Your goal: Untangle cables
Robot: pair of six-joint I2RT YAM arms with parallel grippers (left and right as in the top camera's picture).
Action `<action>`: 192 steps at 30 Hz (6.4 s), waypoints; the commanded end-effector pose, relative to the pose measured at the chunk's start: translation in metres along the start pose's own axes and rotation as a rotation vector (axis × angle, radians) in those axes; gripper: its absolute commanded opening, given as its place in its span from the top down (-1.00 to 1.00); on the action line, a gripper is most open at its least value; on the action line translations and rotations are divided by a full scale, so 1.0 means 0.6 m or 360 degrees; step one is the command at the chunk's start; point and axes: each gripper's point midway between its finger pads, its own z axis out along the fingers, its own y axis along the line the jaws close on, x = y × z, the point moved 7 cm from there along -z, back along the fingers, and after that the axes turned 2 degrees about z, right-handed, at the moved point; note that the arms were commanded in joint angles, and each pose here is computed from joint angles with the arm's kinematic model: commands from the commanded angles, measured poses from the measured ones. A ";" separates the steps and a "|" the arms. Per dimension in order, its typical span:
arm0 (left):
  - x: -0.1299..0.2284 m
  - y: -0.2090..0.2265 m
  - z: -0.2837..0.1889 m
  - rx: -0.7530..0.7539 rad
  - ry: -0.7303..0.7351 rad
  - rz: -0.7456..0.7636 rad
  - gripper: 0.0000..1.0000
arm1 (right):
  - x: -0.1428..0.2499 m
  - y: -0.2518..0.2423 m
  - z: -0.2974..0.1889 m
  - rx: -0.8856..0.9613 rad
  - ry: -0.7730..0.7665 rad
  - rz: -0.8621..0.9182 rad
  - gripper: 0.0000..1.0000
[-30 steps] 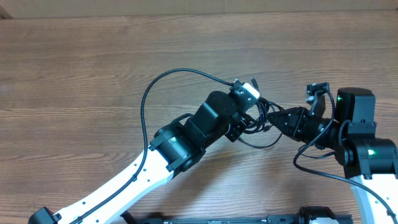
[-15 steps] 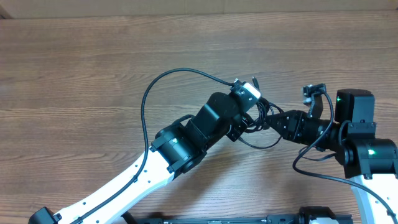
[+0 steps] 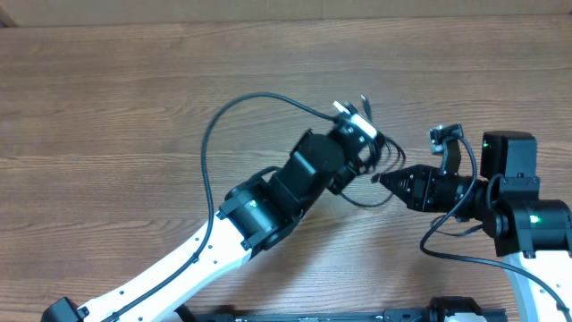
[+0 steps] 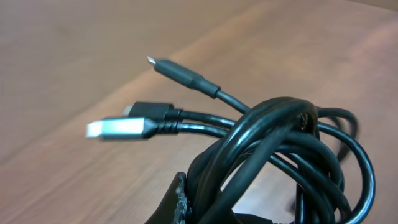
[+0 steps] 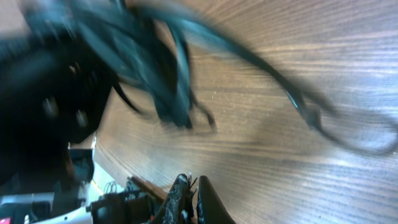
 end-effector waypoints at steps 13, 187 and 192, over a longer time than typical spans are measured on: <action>-0.015 0.006 -0.004 0.0022 -0.0050 -0.0028 0.91 | -0.022 0.018 -0.007 -0.0064 -0.0093 0.0072 -0.21; -0.001 -0.116 -0.038 0.0873 0.0092 -0.0284 0.91 | -0.059 0.005 0.007 -0.0039 -0.0192 0.0470 0.92; -0.001 -0.117 -0.039 0.0879 0.0093 -0.0282 0.91 | -0.062 0.009 0.007 -0.0074 -0.0192 0.0450 0.87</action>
